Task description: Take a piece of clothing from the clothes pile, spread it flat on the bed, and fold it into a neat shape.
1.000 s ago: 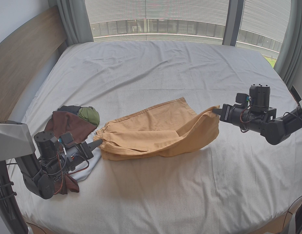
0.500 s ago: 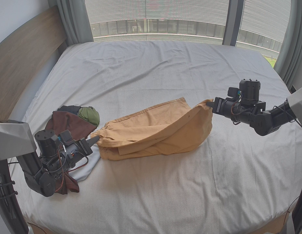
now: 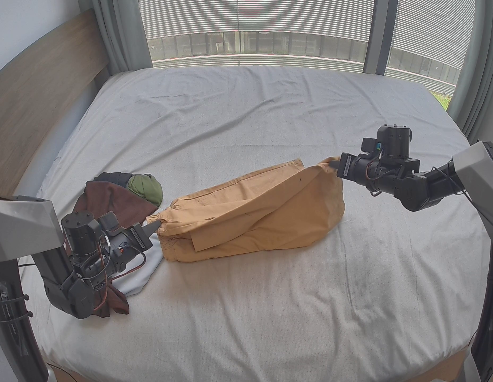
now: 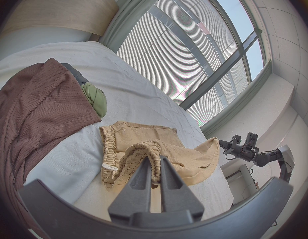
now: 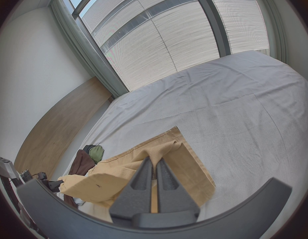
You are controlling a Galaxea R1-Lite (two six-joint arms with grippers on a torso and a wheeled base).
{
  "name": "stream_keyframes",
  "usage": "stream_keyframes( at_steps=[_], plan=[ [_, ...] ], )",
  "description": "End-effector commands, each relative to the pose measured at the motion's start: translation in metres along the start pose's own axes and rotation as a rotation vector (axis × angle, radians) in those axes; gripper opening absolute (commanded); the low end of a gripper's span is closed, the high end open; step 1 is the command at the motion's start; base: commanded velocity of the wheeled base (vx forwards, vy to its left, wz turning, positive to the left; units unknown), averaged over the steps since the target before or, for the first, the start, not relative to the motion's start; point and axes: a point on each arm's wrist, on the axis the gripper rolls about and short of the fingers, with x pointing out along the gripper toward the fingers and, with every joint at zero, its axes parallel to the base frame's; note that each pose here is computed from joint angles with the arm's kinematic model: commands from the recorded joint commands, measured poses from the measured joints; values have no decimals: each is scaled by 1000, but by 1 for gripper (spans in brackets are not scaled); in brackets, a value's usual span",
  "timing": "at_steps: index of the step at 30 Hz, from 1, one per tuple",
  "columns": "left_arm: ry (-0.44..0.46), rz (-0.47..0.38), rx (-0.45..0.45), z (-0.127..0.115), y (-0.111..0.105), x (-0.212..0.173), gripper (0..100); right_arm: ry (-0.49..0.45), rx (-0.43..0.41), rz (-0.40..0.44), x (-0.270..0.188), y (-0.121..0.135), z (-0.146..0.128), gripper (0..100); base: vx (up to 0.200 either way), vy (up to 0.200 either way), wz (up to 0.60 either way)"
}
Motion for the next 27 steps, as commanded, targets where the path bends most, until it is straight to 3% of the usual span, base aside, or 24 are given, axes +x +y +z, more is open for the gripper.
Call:
stream_keyframes(
  at_steps=[1, 27],
  plan=[
    [-4, 17, -2, -2, 5, 5, 0, 16, 7, -11, 12, -8, -5, 0, 0, 0, 0],
    [-40, 77, -9, -2, 22, 17, 0, -27, -1, -20, 52, -16, -5, 0, 0, 0, 0]
  ],
)
